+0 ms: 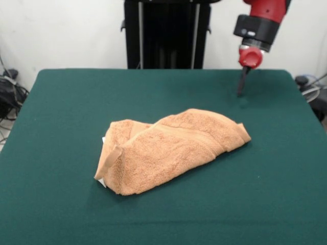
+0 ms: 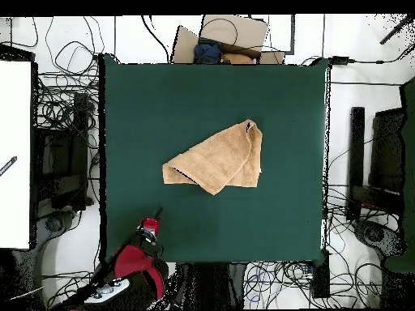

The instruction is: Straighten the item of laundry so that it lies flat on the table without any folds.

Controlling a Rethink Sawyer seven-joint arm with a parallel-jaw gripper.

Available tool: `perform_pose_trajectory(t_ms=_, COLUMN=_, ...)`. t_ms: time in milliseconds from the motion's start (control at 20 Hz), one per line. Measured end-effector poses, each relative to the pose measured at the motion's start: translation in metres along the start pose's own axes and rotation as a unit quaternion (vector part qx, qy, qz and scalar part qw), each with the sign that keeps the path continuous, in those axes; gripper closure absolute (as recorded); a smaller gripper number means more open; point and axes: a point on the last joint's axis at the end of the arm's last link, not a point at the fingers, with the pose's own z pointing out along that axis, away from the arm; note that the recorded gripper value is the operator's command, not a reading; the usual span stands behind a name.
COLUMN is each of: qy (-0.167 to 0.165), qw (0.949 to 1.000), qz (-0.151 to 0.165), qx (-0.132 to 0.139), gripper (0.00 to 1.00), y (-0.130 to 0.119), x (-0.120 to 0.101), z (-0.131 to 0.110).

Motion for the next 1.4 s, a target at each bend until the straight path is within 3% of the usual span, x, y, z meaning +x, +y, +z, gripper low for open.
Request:
perform_pose_trajectory(t_ms=750, qy=-0.041, qw=0.9986, qz=-0.016, qx=0.031, gripper=0.00, y=-0.017, x=-0.013, z=-0.016)
perform_pose_trajectory(t_ms=1400, qy=-0.056, qw=0.9953, qz=-0.040, qx=0.068, gripper=0.00, y=0.003, x=-0.006, z=0.008)
